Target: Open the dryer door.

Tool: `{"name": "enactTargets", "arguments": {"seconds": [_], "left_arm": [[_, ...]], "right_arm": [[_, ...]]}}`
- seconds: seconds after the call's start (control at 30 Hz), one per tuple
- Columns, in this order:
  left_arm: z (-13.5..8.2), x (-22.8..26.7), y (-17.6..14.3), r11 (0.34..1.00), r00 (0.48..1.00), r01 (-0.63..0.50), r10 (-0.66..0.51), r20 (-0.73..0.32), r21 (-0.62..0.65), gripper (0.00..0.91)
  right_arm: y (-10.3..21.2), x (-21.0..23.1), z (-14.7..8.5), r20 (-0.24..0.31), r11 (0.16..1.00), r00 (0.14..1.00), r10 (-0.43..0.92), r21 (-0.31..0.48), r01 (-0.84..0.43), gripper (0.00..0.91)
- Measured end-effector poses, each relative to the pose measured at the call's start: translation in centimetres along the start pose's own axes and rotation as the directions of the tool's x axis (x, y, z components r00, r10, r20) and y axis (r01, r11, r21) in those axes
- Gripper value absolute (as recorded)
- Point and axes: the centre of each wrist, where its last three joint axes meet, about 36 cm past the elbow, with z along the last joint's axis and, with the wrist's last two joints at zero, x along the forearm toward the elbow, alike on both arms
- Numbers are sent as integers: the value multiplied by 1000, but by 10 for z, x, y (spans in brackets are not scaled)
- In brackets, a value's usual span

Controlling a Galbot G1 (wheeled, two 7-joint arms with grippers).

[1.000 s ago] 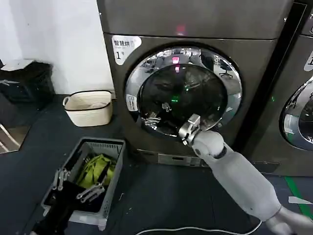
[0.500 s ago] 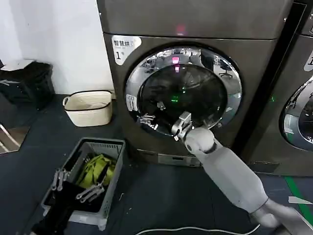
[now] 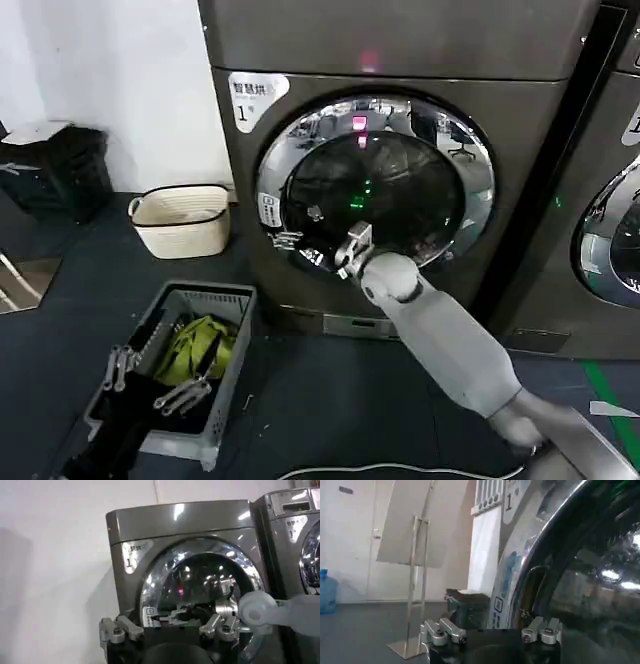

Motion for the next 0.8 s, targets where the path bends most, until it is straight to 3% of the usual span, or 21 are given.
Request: {"name": "enactTargets", "arguments": {"seconds": [0.4,0.8], "left_arm": [[2,0,1,1000,1000,2,-2,-4,0,907],[8,-2,5,1000,1000,5,-5,-8,-4,907]], "right_arm": [[-6,-10,5,-18,995,995,-95,-2,95,907],[-7,15,-1,-12,971,971,-239,-31,239,907]]}}
